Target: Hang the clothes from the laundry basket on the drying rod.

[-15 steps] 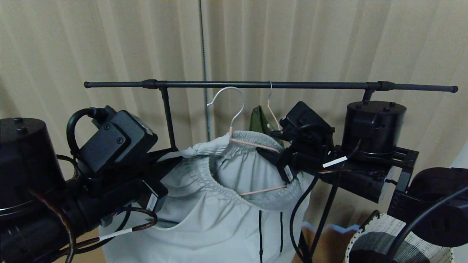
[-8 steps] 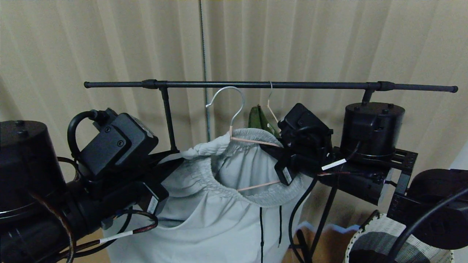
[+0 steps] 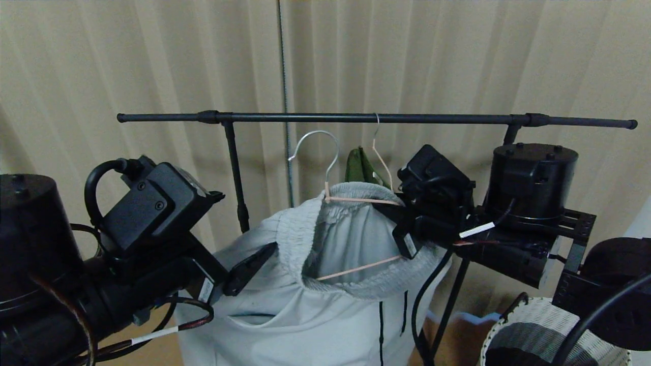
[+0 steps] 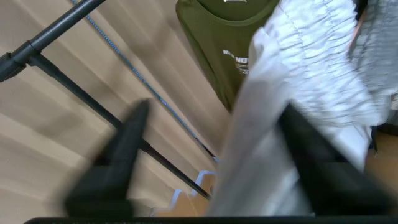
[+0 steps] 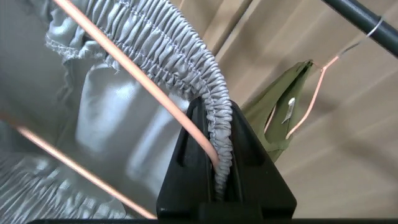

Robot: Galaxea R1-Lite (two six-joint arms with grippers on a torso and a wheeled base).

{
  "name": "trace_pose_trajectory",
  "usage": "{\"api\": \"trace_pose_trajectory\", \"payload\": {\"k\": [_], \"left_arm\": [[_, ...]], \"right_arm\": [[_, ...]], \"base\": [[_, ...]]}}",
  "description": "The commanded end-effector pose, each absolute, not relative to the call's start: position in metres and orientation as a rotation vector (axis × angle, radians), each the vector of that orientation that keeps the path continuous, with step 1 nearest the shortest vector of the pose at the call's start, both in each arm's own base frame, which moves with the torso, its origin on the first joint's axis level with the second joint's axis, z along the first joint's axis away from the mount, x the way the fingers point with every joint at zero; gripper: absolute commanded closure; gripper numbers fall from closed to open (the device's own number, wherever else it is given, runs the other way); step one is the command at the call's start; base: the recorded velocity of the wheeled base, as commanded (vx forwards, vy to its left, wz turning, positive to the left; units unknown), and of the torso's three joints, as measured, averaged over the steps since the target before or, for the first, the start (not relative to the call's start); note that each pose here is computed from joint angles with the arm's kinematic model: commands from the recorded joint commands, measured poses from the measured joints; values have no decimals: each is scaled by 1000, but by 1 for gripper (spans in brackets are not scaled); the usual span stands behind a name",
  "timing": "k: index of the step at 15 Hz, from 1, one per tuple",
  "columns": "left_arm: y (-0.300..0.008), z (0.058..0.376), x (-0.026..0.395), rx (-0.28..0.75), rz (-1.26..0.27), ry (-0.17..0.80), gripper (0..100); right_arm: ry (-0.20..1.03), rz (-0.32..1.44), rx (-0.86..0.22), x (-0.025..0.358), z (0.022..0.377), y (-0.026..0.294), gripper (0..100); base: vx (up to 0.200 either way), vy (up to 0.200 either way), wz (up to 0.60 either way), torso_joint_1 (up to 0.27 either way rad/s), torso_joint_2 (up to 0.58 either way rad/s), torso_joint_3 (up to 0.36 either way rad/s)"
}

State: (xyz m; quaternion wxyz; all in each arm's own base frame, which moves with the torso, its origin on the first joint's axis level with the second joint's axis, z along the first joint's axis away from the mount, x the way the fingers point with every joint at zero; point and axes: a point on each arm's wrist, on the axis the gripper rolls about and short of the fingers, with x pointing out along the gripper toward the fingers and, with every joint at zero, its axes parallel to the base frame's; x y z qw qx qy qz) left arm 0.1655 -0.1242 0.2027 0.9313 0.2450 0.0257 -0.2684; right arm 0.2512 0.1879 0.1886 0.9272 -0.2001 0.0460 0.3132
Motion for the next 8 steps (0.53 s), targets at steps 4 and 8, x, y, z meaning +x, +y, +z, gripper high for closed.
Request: {"api": "trace_pose_trajectory", "payload": {"k": [4,8], "left_arm": [[-101,193,138,447,-543,64,0],[-85,168,135,458,-488,164,0]], "right_arm": [[93,499,-387,254,199,139,100],[42,472,-348,243,217,127,100]], "base": [[0,0,0,0,0,0],[0,0,0,0,0,0]]}}
